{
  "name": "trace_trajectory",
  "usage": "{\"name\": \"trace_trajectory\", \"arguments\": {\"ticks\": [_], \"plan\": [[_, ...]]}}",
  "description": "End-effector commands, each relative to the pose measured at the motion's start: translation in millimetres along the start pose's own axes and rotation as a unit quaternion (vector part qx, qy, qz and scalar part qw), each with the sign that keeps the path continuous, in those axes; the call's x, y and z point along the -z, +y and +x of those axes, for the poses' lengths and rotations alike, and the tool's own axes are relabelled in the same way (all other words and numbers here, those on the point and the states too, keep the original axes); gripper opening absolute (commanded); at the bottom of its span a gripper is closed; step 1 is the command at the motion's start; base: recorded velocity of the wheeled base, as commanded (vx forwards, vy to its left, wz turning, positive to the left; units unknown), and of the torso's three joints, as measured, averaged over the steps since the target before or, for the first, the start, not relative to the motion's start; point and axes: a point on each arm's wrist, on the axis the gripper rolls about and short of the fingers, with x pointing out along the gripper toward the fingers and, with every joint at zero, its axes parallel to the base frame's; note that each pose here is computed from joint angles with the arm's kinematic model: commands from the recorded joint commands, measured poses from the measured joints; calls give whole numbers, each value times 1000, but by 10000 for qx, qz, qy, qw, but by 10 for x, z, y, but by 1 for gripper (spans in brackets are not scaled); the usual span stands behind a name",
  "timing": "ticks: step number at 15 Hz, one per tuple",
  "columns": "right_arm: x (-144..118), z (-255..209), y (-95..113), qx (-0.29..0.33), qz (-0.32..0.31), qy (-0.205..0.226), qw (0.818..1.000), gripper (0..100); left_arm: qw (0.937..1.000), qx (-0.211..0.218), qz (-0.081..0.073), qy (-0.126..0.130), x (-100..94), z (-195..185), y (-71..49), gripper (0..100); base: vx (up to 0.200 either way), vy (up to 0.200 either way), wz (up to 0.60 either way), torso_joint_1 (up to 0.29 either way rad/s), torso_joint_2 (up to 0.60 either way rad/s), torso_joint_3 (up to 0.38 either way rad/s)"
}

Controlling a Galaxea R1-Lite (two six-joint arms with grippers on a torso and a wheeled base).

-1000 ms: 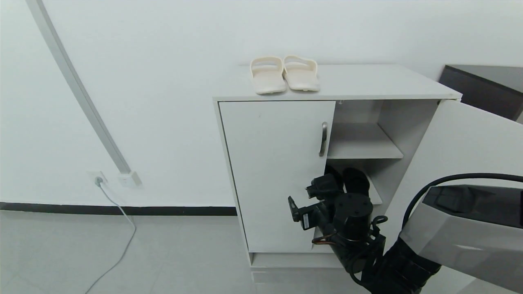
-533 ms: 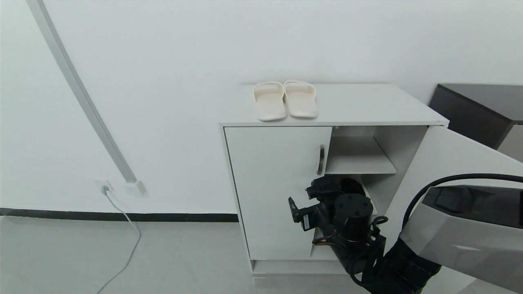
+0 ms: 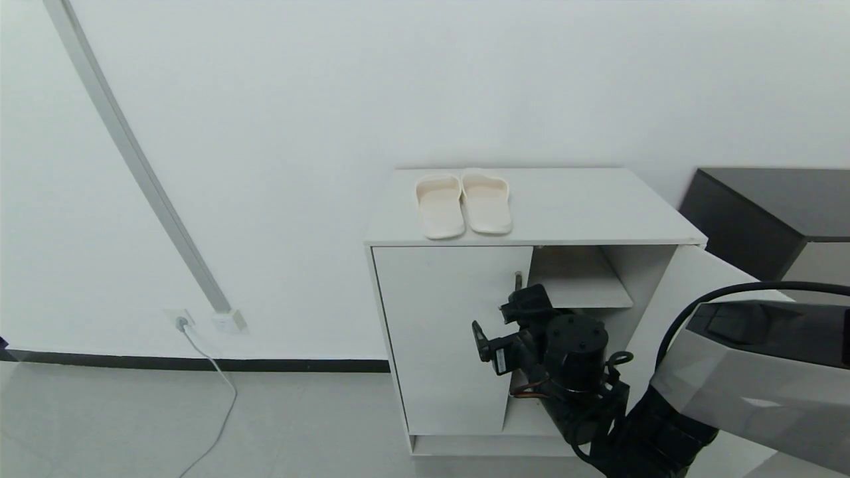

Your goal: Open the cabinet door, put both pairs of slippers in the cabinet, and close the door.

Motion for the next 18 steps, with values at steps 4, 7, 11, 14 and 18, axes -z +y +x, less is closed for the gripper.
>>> {"name": "trace_trajectory", "arguments": {"ticks": [4,7,11,14,18], "plan": [[3,-17,10,-22,-31,8,10000,100,10000,-10,-8,2,-1,1,0,0,0,0,0,255,-582,-326],[23,-14,14,-33,-48,42,10000,100,10000,-2,-8,2,-1,1,0,0,0,0,0,250,-561,-312],[53,0,4,-5,-11,-10,10000,100,10000,-2,-8,2,-1,1,0,0,0,0,0,192,-410,-227],[67,37,6,-31,-206,-130,9997,100,10000,-2,-8,2,-1,1,0,0,0,0,0,172,-372,-191],[-234,225,102,-60,25,406,9992,100,10000,-2,-8,2,-1,1,0,0,0,0,0,170,-350,-190]]}}
